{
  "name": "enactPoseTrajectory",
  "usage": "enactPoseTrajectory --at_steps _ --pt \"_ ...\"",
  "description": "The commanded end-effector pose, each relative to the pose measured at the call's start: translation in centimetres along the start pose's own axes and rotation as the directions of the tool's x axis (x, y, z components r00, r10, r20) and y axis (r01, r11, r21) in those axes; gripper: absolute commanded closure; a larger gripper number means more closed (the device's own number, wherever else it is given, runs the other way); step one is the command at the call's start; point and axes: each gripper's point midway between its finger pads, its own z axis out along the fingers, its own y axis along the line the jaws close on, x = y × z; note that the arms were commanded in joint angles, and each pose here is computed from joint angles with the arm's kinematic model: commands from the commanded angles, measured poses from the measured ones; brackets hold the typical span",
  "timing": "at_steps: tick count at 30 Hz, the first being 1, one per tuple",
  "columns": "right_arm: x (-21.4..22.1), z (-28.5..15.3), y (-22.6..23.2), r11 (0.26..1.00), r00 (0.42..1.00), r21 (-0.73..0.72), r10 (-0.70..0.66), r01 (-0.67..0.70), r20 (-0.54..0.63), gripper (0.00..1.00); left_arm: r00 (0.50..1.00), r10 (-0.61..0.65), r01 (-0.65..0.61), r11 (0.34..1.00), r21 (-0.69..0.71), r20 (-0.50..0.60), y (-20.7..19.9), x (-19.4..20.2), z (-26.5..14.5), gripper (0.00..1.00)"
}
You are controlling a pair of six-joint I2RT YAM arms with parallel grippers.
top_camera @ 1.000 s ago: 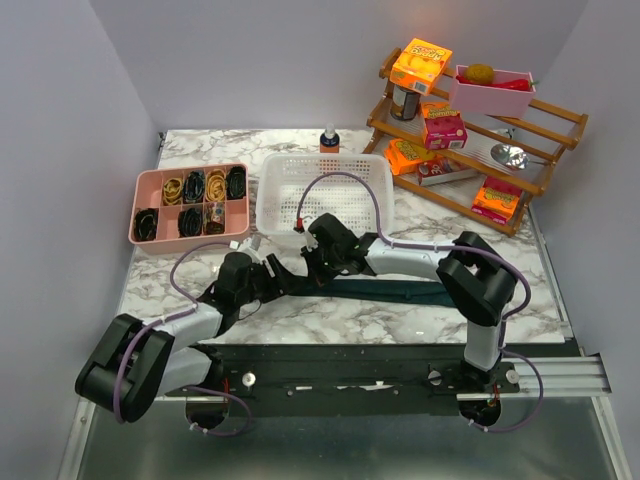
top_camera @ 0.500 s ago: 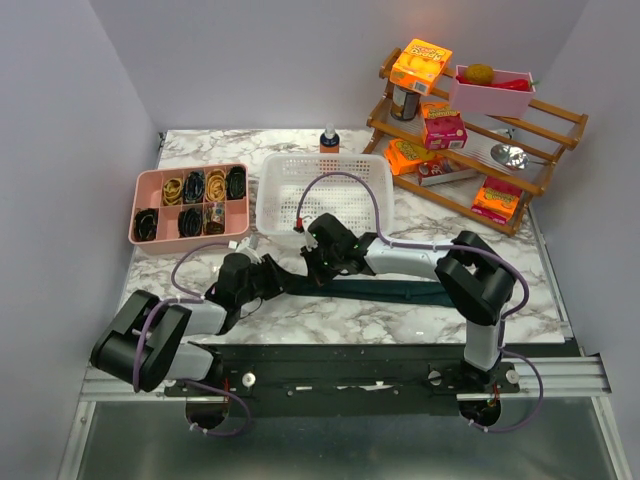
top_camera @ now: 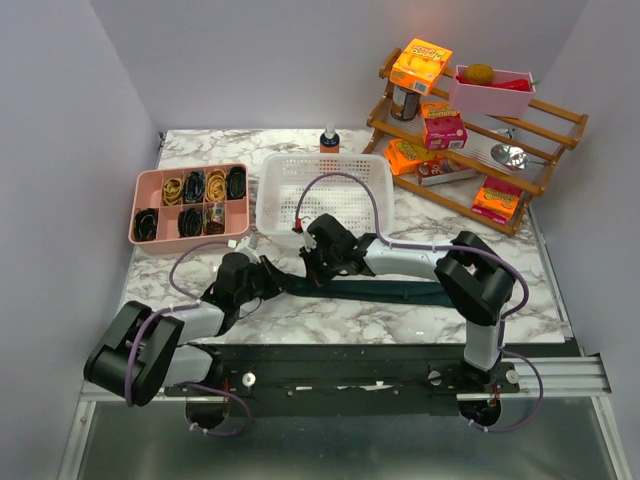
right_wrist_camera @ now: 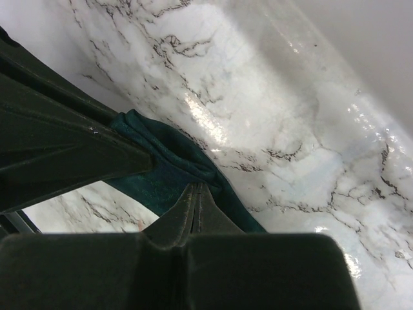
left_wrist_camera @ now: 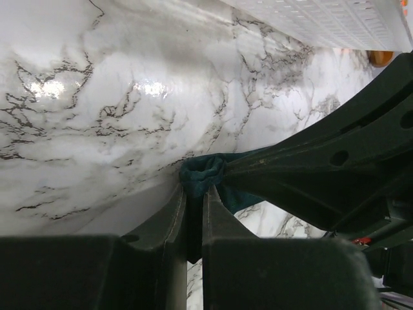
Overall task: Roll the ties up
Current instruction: Roll the tie at the center of the board.
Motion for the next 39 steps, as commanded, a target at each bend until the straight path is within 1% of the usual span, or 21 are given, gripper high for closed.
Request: enactPoseTrajectory --at_steps 1,8,14,16,18,19,20,23,31,39 --pt "1.4 -0.3 -0.4 1.000 0.999 -0.001 -0.011 0.011 -0.041 0.99 0.998 0.057 -0.056 0.996 -0.073 0.009 0.6 -0.9 -0.5 1.00" --pt "1.1 -0.4 0.4 0.999 0.999 -0.041 -0.007 0.006 -0.034 0.99 0.993 0.117 -0.118 0.985 -0.125 -0.014 0.5 -1.5 -1.2 1.00" --pt "0.7 -0.2 1.1 0.998 1.000 -0.063 0.001 -0.002 -0.029 0.99 0.985 0.169 -0.170 0.975 -0.146 -0.017 -0.6 -2.4 -1.1 1.00" --pt "0.6 0.0 1.5 0.997 1.000 -0.071 0.001 -0.003 -0.029 0.99 0.981 0.191 -0.192 0.972 -0.139 -0.019 -1.4 -2.4 -1.0 1.00" --pt "0.6 0.2 1.6 0.997 0.999 -0.076 0.006 -0.009 -0.032 0.99 0.977 0.212 -0.213 0.963 -0.167 -0.025 -1.3 -2.3 -0.9 1.00" --pt "0.7 0.4 1.7 0.997 0.999 -0.077 0.008 -0.010 -0.036 0.99 0.972 0.232 -0.233 0.959 -0.158 -0.028 -2.1 -2.3 -0.8 1.00" --pt "0.7 0.5 1.7 0.997 0.999 -0.076 0.009 -0.012 -0.036 0.99 0.969 0.244 -0.249 0.953 -0.175 -0.047 -1.9 -2.0 -0.8 1.00" --pt "0.6 0.7 1.6 0.997 0.999 -0.074 0.011 -0.013 -0.036 0.99 0.958 0.282 -0.288 0.939 -0.190 -0.058 -2.6 -1.7 -0.6 1.00" --pt "0.7 0.9 1.6 0.997 0.999 -0.073 0.023 -0.026 -0.040 0.99 0.941 0.334 -0.337 0.924 -0.182 -0.046 -5.5 -1.7 0.3 1.00" --pt "1.3 0.9 2.0 0.994 0.998 -0.091 0.053 -0.057 -0.045 0.99 0.939 0.340 -0.342 0.921 -0.188 -0.044 -6.0 -1.3 0.8 1.00"
